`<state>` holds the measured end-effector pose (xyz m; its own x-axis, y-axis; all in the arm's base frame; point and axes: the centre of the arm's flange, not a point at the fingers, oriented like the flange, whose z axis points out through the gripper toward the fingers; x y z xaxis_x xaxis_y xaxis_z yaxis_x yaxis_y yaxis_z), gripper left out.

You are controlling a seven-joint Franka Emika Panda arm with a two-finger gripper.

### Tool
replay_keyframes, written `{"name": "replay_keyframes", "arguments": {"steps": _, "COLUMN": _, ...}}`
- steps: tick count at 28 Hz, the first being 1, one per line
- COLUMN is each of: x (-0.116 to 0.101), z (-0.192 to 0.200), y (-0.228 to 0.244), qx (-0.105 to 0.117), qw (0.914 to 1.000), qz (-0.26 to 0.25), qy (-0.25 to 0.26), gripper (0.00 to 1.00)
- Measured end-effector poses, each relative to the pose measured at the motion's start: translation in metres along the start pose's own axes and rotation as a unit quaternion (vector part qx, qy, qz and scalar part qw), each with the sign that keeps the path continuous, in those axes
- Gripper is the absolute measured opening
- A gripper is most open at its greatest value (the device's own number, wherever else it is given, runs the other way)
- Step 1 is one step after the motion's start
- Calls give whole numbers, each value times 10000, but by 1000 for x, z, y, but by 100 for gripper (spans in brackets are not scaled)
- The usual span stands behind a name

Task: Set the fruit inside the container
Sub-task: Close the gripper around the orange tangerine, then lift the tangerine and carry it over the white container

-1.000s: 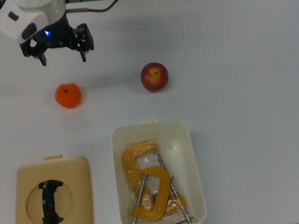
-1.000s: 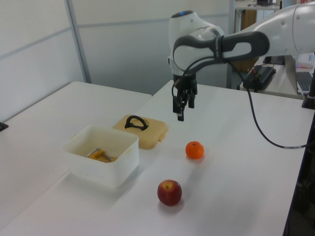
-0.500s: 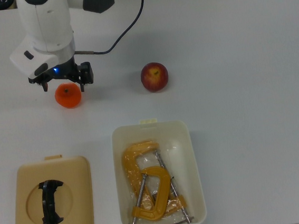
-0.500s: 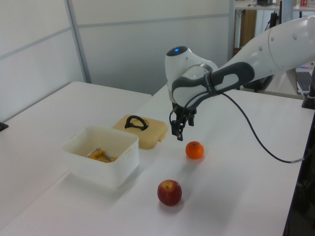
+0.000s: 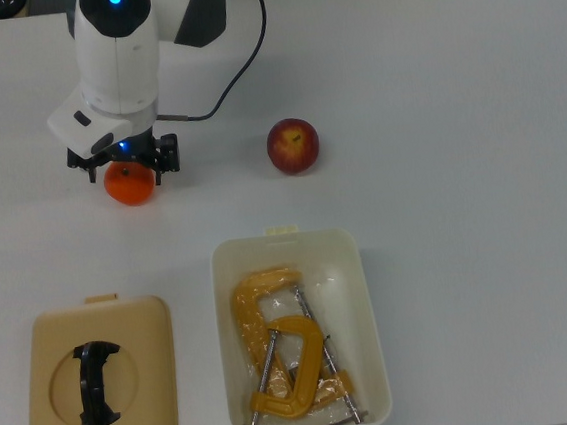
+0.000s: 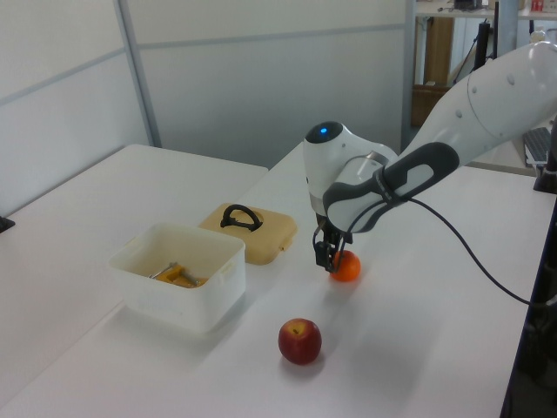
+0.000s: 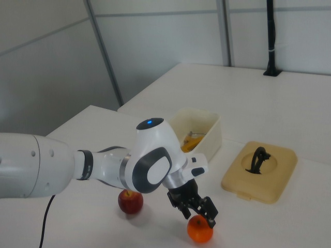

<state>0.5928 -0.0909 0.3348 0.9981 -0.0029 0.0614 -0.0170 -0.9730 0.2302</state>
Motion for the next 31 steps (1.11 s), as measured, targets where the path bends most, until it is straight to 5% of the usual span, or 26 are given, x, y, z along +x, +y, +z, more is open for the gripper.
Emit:
{"name": "replay_keyframes", "arguments": {"steps": 8, "x": -11, "z": 17, "y": -6, "qx": -139, "qw": 9999, "qz": -78, "qy": 35, "gripper": 98}}
{"name": "replay_keyframes", "arguments": {"steps": 12, "x": -11, "z": 16, "y": -7, "qx": -231, "qw": 9997, "qz": 81, "qy": 59, "gripper": 80}}
{"name": "replay_keyframes", "arguments": {"steps": 20, "x": 6, "z": -18, "y": 2, "qx": -224, "qw": 9972, "qz": 545, "qy": 470, "gripper": 80}}
{"name": "replay_keyframes", "arguments": {"steps": 31, "x": 58, "z": -151, "y": 9, "qx": 643, "qw": 9787, "qz": 1403, "qy": 1352, "gripper": 80}}
